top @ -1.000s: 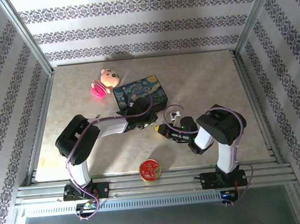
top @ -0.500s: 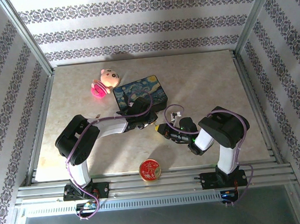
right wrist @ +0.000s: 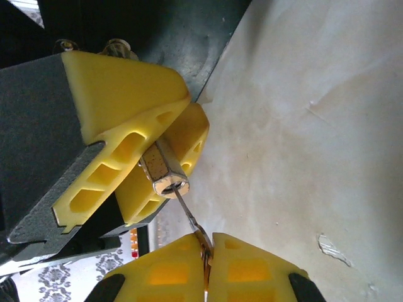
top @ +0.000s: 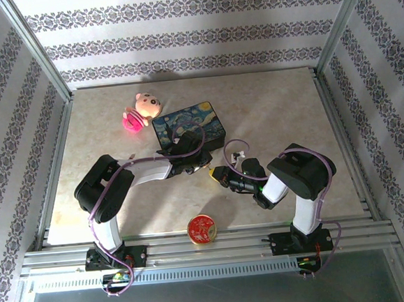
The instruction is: Unlock a padlock with a key
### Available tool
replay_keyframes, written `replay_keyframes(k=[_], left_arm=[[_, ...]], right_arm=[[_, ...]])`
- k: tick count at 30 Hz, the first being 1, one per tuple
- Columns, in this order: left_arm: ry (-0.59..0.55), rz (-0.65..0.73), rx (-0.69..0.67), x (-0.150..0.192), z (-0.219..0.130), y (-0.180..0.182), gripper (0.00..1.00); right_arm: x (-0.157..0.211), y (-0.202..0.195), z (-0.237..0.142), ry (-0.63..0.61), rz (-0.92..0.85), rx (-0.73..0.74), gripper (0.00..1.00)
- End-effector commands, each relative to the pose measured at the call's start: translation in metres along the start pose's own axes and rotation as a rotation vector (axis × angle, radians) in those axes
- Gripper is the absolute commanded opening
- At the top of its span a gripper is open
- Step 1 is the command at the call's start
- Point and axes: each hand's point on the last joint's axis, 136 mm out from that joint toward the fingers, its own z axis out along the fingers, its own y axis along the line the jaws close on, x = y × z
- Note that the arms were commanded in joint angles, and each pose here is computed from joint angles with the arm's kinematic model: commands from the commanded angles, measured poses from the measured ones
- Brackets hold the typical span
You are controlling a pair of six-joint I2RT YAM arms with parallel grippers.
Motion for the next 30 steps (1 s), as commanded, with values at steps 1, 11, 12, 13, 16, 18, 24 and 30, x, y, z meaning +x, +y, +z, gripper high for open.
replay_keyframes(k=[1, 11, 12, 13, 16, 18, 24, 30], left_arm=[[0.092, -0.009, 0.078, 0.020, -0.011, -0.015, 0.27], [0.101, -0.026, 0.059, 0.020, -0.014, -0.015, 0.27], [0.107, -0.033, 0.049, 0.021, -0.015, -0.015, 0.27], [0.116, -0.041, 0.035, 0.022, -0.016, -0.014, 0.27], [0.140, -0.054, -0.023, 0.024, -0.020, -0.008, 0.27], [0.150, -0.056, -0.066, 0.024, -0.024, -0.004, 0.27], [0.159, -0.074, -0.151, 0.024, -0.031, 0.006, 0.28], [0.171, -0.110, -0.161, 0.027, -0.025, 0.009, 0.28]], right_arm=[[-0.026, 0.036, 0.000, -0.112, 0.013, -0.117, 0.00], [-0.022, 0.030, -0.005, -0.126, -0.053, -0.094, 0.00], [-0.023, 0.029, -0.005, -0.132, -0.063, -0.089, 0.00], [-0.022, 0.027, -0.006, -0.134, -0.070, -0.083, 0.00], [-0.020, 0.024, -0.007, -0.136, -0.084, -0.072, 0.00], [-0.018, 0.020, -0.008, -0.136, -0.083, -0.062, 0.00], [-0.012, 0.016, -0.011, -0.137, -0.079, -0.047, 0.00], [-0.012, 0.011, -0.013, -0.158, -0.026, -0.032, 0.00]])
